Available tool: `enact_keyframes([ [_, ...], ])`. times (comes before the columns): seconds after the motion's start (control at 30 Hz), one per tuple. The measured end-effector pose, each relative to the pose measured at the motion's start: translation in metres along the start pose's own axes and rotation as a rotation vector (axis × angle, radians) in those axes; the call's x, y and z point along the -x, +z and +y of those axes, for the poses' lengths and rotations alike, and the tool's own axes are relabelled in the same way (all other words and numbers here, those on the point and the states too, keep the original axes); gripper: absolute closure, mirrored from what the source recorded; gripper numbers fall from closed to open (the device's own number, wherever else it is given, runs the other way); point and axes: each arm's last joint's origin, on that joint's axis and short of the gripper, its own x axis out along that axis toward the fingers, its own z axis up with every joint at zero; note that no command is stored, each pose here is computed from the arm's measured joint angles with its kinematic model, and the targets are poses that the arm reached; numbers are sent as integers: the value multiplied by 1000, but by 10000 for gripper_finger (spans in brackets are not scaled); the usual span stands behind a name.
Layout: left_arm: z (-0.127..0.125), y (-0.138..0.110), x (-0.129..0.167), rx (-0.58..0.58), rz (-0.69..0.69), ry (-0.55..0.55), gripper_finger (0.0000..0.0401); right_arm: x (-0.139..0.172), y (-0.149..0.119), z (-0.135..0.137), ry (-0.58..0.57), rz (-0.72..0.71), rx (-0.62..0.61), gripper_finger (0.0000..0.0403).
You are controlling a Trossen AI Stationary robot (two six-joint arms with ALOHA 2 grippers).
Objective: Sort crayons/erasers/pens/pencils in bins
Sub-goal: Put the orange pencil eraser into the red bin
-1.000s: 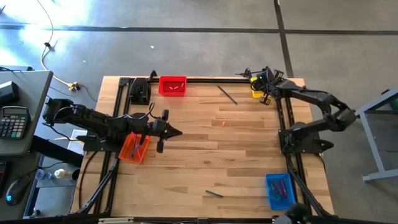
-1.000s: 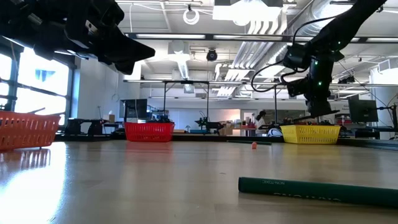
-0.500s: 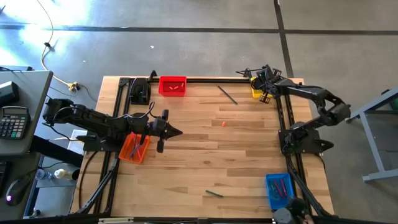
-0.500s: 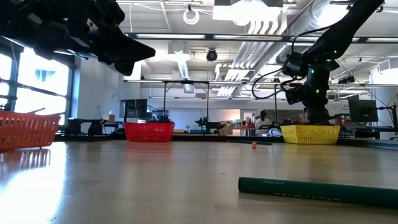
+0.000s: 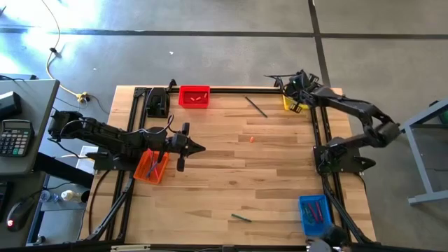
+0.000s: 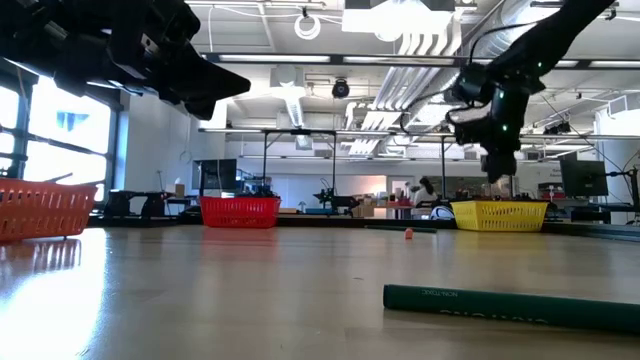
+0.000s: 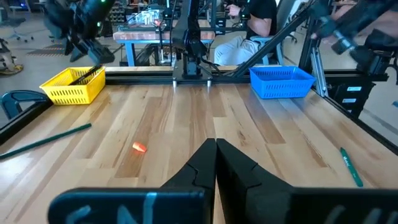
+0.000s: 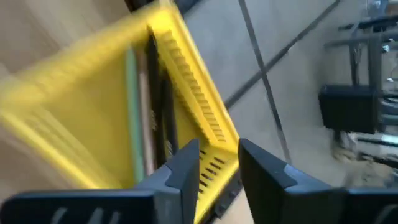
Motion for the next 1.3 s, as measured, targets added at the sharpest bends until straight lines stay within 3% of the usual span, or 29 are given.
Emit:
enact_keyframes([
  [0.27,2,4,0,-22,-38,21,401,45,11,7,224,-306,-146,395],
  [0.43,2,9,0,2,-90,40,401,63,20,18,381,-459,-248,392],
  [0.67,9,6,-1,86,-76,91,401,66,25,60,534,-670,-338,400],
  [0.9,32,3,-7,73,-138,124,401,72,17,98,602,-642,-385,401],
  [1.1,52,-15,-16,123,-121,126,401,83,4,139,725,-642,-300,397],
  [1.3,54,-30,-24,134,-86,127,401,89,1,168,797,-603,-227,350],
])
